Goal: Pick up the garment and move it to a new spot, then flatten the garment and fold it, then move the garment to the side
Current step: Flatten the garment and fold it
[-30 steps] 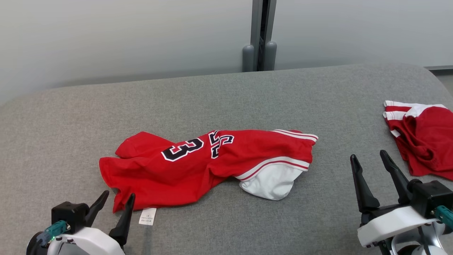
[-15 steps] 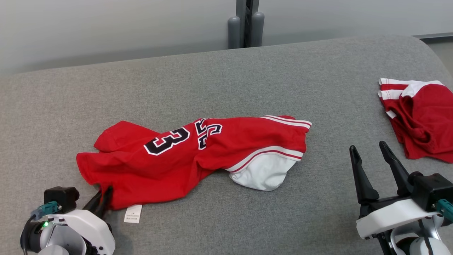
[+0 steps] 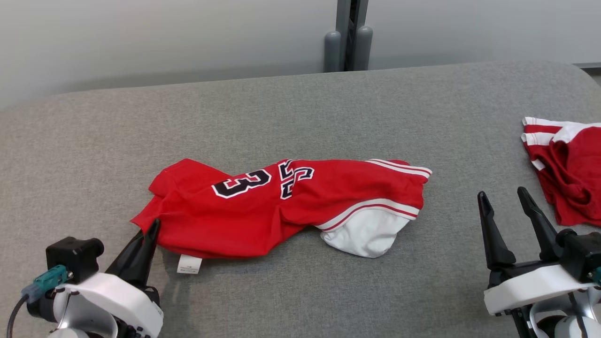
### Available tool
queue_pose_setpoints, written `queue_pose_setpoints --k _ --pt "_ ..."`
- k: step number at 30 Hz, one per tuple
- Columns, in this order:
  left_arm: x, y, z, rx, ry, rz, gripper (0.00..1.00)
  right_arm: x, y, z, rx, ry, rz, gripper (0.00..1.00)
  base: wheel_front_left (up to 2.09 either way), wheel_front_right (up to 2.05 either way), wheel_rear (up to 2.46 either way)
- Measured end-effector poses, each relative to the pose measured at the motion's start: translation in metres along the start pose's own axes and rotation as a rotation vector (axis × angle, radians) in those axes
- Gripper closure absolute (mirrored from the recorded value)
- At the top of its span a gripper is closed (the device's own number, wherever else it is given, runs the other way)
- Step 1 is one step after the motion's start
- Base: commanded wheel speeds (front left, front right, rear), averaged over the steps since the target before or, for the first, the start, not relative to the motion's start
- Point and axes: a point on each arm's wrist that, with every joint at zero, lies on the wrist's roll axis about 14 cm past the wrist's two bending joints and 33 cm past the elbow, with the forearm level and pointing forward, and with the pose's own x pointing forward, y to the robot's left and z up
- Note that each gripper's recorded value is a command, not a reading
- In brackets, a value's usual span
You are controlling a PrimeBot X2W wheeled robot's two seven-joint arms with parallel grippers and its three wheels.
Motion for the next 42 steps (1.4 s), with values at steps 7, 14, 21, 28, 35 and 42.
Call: queue_pose_setpoints --k 7,14,21,28,35,42 --pt "-0.044 -0.020 0.021 -0.038 -0.026 0.000 1.00 0.003 0.009 0.004 0.005 -0.015 0.026 0.00 0.00 0.00 0.00" --pt "-0.057 -0.016 0.027 -0.047 -0.012 0.028 1.00 0.009 0.013 0.006 0.012 -0.022 0.040 0.00 0.00 0.00 0.00" --pt "-0.014 0.002 0.003 -0.082 0.105 0.036 1.00 0.015 0.008 0.008 0.008 -0.030 0.026 0.00 0.00 0.00 0.00" --pt "0.034 0.021 -0.041 -0.132 0.259 0.059 1.00 0.014 -0.013 -0.004 0.011 -0.002 -0.034 0.00 0.00 0.00 0.00" --pt "0.064 0.033 -0.065 -0.162 0.286 0.081 0.71 0.013 -0.030 -0.017 0.011 0.023 -0.083 0.00 0.00 0.00 0.00" --pt "0.064 0.044 -0.043 -0.195 0.110 0.137 0.00 0.018 -0.023 -0.014 0.016 0.009 -0.062 0.00 0.00 0.00 0.00"
